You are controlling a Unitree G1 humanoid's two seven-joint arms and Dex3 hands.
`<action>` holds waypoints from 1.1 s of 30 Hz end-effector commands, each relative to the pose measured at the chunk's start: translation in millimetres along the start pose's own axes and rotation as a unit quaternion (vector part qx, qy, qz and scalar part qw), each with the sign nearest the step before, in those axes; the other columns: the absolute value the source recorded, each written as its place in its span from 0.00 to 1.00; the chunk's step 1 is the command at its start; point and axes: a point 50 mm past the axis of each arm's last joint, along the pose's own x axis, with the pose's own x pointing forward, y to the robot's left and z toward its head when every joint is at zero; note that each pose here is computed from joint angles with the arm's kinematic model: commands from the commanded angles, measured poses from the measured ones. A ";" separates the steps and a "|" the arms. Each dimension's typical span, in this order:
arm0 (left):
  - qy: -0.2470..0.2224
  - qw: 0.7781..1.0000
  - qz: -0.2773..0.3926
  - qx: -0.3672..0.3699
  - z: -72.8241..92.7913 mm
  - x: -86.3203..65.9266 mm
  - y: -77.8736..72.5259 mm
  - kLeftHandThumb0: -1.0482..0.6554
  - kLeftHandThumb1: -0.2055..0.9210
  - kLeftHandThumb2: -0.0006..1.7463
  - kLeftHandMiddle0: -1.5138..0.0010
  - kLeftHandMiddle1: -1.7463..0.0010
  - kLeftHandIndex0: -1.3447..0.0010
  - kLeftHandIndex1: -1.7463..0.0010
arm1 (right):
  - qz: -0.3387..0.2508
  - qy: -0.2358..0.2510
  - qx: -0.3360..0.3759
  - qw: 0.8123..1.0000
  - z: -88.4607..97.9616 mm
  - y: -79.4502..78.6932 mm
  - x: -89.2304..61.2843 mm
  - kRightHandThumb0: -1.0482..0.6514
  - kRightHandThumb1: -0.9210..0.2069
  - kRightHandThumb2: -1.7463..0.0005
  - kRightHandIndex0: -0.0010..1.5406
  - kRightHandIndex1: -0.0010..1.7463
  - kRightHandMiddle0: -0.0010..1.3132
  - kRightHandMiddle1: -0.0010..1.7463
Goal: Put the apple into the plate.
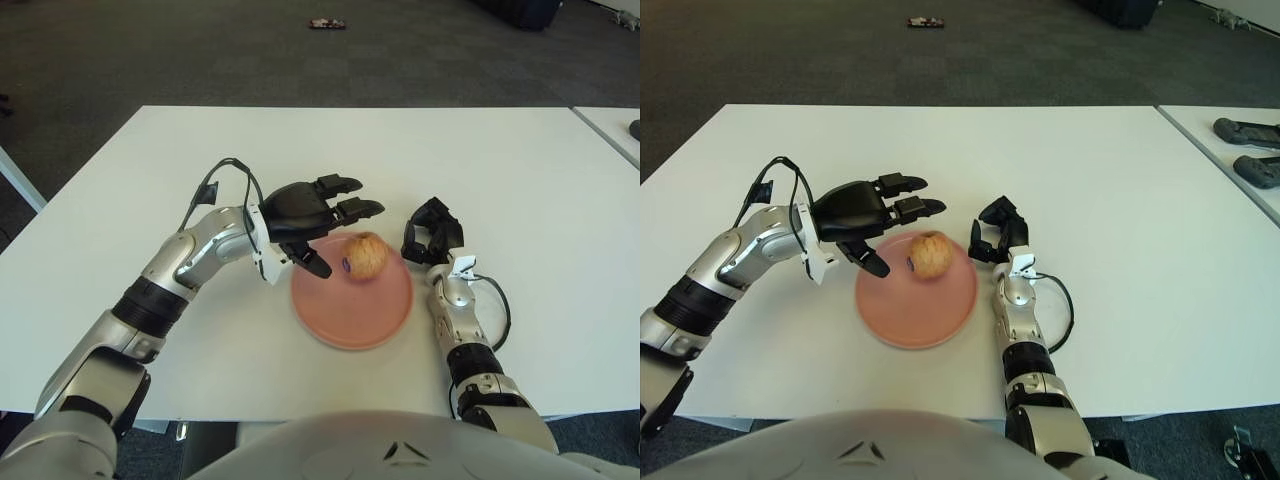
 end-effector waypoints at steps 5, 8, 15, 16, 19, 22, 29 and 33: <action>0.008 1.000 -0.019 0.010 -1.4 -2.5 7.2 0.00 1.00 0.22 1.00 1.00 1.00 1.00 | -0.017 0.071 -0.015 0.997 -28.1 -8.0 -14.9 0.30 0.68 0.13 0.81 1.00 0.57 1.00; 0.009 1.000 -0.025 0.014 -1.2 -3.7 8.8 0.00 1.00 0.22 1.00 1.00 1.00 1.00 | -0.017 0.069 -0.013 0.997 -28.3 -7.8 -15.3 0.30 0.69 0.13 0.81 1.00 0.57 1.00; 0.013 0.999 -0.034 0.020 -1.0 -4.1 9.2 0.00 1.00 0.21 1.00 1.00 1.00 1.00 | -0.015 0.067 -0.008 0.998 -29.5 -8.6 -15.9 0.29 0.71 0.11 0.81 1.00 0.59 1.00; 0.013 0.999 -0.034 0.019 -1.0 -4.3 9.5 0.00 1.00 0.21 1.00 1.00 1.00 1.00 | -0.015 0.067 -0.008 0.998 -29.5 -8.6 -15.9 0.29 0.71 0.11 0.81 1.00 0.59 1.00; 0.014 0.999 -0.032 0.019 -1.3 -5.1 10.2 0.00 1.00 0.21 1.00 1.00 1.00 1.00 | -0.015 0.067 -0.007 0.998 -30.0 -8.5 -16.0 0.29 0.71 0.11 0.81 1.00 0.59 1.00; 0.015 1.000 -0.023 0.014 -2.0 -5.9 10.5 0.00 1.00 0.22 1.00 1.00 1.00 1.00 | -0.014 0.069 -0.006 0.997 -31.1 -8.8 -16.1 0.29 0.71 0.11 0.80 1.00 0.59 1.00; 0.042 0.999 0.005 -0.009 -21.2 -15.2 21.0 0.00 1.00 0.24 1.00 1.00 1.00 1.00 | -0.004 0.074 0.001 0.997 -31.5 -8.2 -14.6 0.30 0.66 0.15 0.80 1.00 0.55 1.00; 0.083 0.996 0.036 -0.023 -42.1 -24.3 34.8 0.00 1.00 0.28 1.00 1.00 1.00 1.00 | -0.001 0.077 0.003 0.997 -31.7 -7.3 -14.0 0.31 0.63 0.17 0.79 1.00 0.53 1.00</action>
